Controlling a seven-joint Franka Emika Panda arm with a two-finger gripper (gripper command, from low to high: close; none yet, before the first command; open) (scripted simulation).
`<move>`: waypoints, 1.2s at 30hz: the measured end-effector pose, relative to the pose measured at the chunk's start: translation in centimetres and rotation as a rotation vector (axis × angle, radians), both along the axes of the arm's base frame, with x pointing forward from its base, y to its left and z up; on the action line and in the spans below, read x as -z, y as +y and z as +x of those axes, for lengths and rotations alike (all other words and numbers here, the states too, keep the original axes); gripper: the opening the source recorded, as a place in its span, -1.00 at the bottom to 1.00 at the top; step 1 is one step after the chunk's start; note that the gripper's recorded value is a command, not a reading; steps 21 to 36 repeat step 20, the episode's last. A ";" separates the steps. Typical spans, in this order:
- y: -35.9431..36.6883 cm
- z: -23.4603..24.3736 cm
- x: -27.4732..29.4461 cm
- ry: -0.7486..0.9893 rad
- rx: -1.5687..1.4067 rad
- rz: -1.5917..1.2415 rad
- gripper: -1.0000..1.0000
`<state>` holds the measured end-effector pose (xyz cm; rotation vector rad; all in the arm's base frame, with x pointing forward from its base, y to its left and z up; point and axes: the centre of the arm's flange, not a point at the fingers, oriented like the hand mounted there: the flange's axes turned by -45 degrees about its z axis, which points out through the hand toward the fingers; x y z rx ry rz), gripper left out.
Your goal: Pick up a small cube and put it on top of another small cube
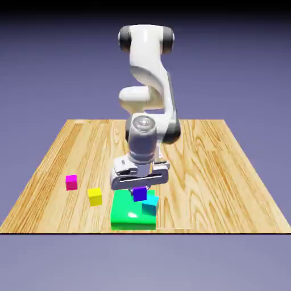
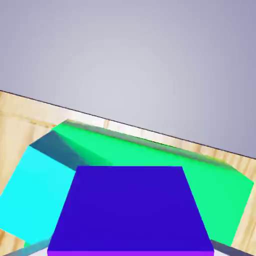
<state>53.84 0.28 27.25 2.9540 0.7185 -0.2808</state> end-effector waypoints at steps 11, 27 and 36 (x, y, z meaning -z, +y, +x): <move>6.8 -1.1 -3.2 0.150 -0.741 -0.110 -1.00; 5.7 -1.5 1.7 0.155 -0.764 -0.117 1.00; 5.7 -1.5 1.7 0.155 -0.764 -0.117 1.00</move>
